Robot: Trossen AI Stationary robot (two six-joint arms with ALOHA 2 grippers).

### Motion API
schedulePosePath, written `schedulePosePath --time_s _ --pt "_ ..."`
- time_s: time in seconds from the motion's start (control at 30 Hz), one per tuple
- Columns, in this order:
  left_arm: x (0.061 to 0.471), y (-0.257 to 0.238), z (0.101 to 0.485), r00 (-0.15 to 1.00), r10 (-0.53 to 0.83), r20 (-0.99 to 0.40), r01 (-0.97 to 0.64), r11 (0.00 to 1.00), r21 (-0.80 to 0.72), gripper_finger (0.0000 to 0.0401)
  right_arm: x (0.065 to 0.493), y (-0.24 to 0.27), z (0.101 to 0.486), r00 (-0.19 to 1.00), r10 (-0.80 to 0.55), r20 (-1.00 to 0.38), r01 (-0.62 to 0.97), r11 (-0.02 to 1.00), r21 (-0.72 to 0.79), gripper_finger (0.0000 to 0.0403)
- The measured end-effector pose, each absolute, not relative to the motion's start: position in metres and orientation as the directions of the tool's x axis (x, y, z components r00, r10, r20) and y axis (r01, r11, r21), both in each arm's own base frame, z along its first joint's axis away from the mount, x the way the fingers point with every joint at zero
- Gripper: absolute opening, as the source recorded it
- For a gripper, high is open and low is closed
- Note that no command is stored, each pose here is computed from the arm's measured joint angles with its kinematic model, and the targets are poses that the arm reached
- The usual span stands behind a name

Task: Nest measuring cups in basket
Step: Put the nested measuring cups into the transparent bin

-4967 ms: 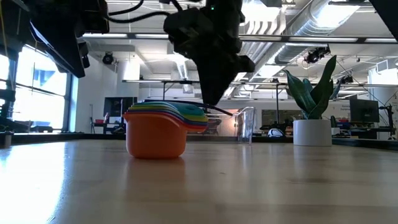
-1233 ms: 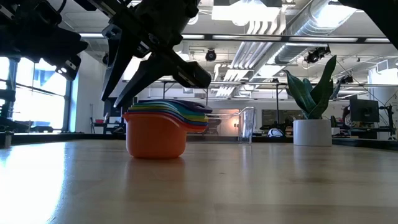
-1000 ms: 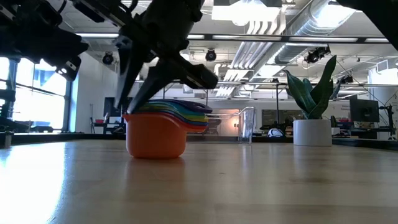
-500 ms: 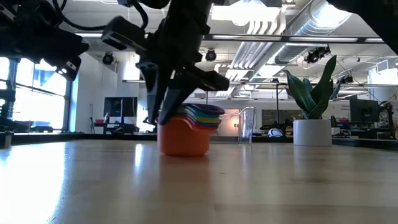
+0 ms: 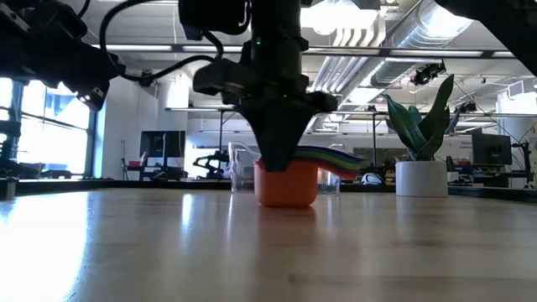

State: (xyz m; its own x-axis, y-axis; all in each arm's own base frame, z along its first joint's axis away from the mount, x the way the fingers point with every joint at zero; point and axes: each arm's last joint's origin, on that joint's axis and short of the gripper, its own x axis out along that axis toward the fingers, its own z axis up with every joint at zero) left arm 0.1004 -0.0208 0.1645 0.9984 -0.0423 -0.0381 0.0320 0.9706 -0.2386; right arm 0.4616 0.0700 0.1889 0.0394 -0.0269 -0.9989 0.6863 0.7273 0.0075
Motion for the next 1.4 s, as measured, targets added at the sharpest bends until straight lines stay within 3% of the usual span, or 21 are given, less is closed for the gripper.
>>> schedulePosePath --time_s 0.27,0.6,1.03,1.23,1.4 --pt "0.101 -0.019 0.164 0.999 0.016 -0.045 -0.026 0.974 -0.223 0.0074 0.462 0.063 0.194 0.040 0.000 -0.999 0.657 0.753 0.026 0.0061" --pt "0.101 -0.020 0.164 0.999 0.005 -0.046 -0.015 0.976 -0.217 0.0074 0.468 0.066 0.255 0.229 -0.070 -0.971 0.649 0.754 0.099 0.0061" --pt "0.101 -0.020 0.164 0.999 0.005 -0.048 -0.015 0.976 -0.217 0.0074 0.433 0.058 0.302 0.209 -0.176 -0.962 0.674 0.739 0.011 0.0061" --pt "0.101 -0.020 0.164 0.999 0.005 -0.048 -0.015 0.976 -0.217 0.0074 0.419 0.057 0.312 0.153 -0.212 -0.965 0.609 0.789 -0.077 0.0061" --pt "0.101 -0.020 0.164 0.999 0.005 -0.048 -0.015 0.976 -0.217 0.0074 0.411 0.064 0.326 0.193 -0.212 -0.958 0.510 0.856 -0.087 0.0061"
